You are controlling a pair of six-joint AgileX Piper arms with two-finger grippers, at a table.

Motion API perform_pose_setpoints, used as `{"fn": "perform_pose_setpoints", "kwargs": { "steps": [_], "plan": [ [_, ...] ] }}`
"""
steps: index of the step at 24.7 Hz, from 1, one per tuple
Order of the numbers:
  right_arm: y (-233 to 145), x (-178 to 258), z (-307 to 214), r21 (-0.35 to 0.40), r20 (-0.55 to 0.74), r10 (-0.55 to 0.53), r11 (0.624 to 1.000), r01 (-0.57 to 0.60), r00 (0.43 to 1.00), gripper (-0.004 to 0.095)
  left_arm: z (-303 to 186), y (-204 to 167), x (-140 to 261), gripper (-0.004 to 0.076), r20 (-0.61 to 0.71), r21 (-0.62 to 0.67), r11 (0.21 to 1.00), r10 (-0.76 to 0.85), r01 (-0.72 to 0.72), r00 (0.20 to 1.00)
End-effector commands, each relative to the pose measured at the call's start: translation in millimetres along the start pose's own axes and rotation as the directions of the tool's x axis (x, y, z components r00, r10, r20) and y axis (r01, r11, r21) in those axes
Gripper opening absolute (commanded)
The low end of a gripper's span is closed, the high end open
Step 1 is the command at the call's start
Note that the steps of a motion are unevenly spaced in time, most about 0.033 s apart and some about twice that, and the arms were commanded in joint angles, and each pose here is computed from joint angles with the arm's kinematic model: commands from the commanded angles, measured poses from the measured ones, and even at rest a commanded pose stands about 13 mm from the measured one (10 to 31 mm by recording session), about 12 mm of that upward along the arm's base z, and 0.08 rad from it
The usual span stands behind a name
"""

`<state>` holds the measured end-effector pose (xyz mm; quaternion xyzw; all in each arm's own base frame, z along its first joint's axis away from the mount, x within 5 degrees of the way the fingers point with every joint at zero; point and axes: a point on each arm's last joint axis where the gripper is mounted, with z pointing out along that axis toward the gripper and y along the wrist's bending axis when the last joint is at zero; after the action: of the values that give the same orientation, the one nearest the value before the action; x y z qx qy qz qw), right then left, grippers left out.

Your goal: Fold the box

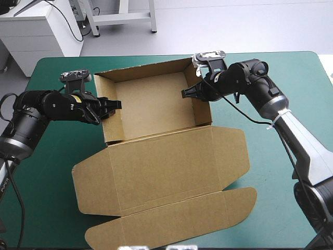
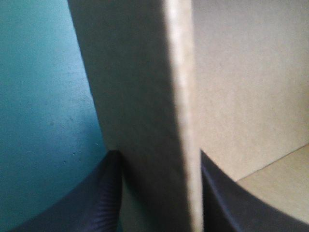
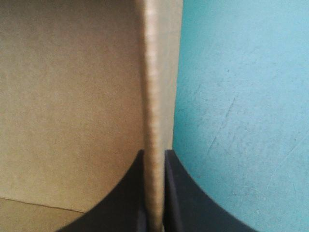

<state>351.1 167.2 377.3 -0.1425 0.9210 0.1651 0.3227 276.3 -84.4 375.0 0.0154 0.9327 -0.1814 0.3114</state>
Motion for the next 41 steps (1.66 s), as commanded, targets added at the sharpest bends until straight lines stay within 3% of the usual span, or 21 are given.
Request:
{"fn": "perform_pose_setpoints", "kwargs": {
  "steps": [1, 2, 3, 6, 9, 14, 19, 29, 41],
  "plan": [
    [10.8, -10.4, -28.7, -0.051, 0.099, 0.016, 0.999, -0.011, 0.995, 0.0001, -16.1, -8.9, -9.3, 0.0098, 0.113, 0.042, 0.999, -0.002, -0.002, 0.994],
    [10.8, -10.3, -28.7, -0.051, 0.099, 0.017, 0.999, -0.011, 0.995, 0.0001, -16.1, -8.8, -9.3, 0.0016, 0.113, 0.040, 0.999, 0.003, -0.008, 0.994],
    [10.7, -10.3, -27.9, -0.051, 0.097, 0.019, 0.999, -0.014, 0.995, 0.0001, -16.2, -8.4, -10.0, -0.0008, 0.121, 0.034, 0.999, 0.017, -0.021, 0.993],
    [8.6, -9.8, -27.8, -0.027, 0.093, 0.009, 1.000, -0.006, 0.996, 0.0001, -16.4, -8.7, -11.6, -0.0008, 0.138, 0.037, 0.999, 0.015, -0.020, 0.990],
    [1.9, -4.9, -27.5, 0.046, 0.039, -0.009, 0.999, 0.007, 0.999, 0.0000, -19.1, -11.6, -17.4, -0.0008, 0.153, 0.042, 0.999, 0.027, -0.034, 0.988],
    [-2.9, 3.2, -32.0, 0.105, -0.046, -0.013, 0.994, 0.018, 0.999, 0.0000, -14.5, -38.9, -39.5, -0.0008, 0.091, 0.015, 0.989, 0.147, -0.149, 0.985],
    [-9.4, 12.1, -32.1, 0.170, -0.141, 0.040, 0.985, -0.016, 0.989, -0.0001, 24.3, -54.9, -46.7, -0.0008, -0.009, 0.007, 0.985, 0.170, -0.170, 0.985],
    [-5.5, 24.1, 23.2, 0.097, -0.308, 0.124, 0.990, -0.098, 0.943, 0.0000, 93.7, -47.2, -31.1, -0.0008, -0.253, -0.025, 0.994, 0.093, -0.103, 0.963],
    [-15.7, 37.8, 79.5, 0.147, -0.411, 0.129, 0.986, -0.075, 0.903, 0.0000, 136.8, -39.5, -20.6, -0.0008, -0.346, -0.048, 0.997, 0.047, -0.068, 0.937]
  ]
}}
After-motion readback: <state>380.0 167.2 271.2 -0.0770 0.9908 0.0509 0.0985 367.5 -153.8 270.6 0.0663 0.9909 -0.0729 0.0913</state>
